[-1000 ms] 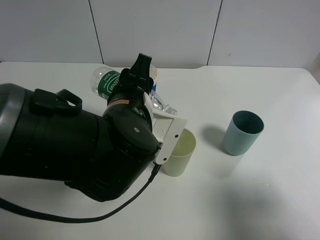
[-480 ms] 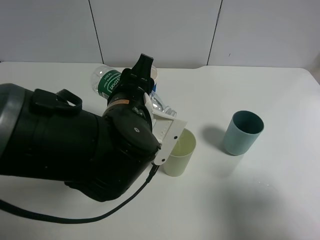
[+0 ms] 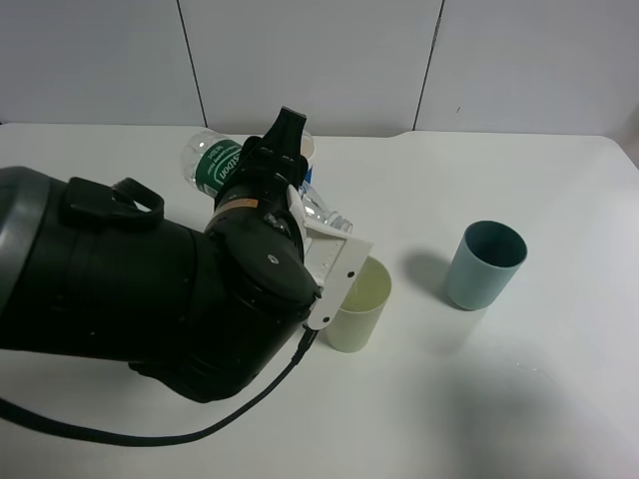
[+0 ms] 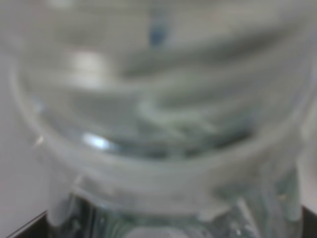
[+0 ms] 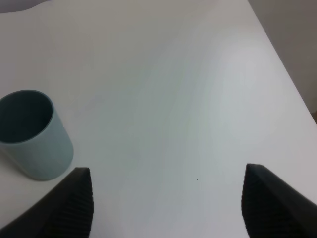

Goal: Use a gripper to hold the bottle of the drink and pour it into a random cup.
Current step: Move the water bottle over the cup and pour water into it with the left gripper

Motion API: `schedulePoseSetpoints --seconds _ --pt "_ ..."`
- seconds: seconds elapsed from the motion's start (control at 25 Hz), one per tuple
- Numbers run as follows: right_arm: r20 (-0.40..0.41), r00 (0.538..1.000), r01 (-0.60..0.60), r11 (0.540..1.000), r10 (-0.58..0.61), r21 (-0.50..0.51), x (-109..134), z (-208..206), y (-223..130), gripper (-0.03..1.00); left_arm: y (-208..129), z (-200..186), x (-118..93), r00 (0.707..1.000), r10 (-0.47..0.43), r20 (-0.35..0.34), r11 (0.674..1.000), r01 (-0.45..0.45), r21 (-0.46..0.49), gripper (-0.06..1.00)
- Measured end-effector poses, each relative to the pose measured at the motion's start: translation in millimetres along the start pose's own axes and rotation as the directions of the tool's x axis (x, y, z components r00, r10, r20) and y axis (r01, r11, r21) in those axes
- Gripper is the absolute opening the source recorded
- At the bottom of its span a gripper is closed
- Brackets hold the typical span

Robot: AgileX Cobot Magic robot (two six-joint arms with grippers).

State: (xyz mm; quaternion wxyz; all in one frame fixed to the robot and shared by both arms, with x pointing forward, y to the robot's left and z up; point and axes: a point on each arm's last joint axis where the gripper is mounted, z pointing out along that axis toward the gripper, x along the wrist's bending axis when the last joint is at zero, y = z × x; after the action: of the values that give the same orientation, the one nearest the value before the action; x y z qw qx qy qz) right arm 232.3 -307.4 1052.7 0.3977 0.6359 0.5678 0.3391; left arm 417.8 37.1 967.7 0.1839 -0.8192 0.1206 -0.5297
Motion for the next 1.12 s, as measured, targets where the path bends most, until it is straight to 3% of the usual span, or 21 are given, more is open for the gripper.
schedulePoseSetpoints --seconds 1.12 --pt "0.0 1.0 0.0 1.0 0.0 0.0 0.0 0.0 0.0 0.63 0.0 0.0 0.0 1.0 0.0 0.0 1.0 0.0 0.0 0.55"
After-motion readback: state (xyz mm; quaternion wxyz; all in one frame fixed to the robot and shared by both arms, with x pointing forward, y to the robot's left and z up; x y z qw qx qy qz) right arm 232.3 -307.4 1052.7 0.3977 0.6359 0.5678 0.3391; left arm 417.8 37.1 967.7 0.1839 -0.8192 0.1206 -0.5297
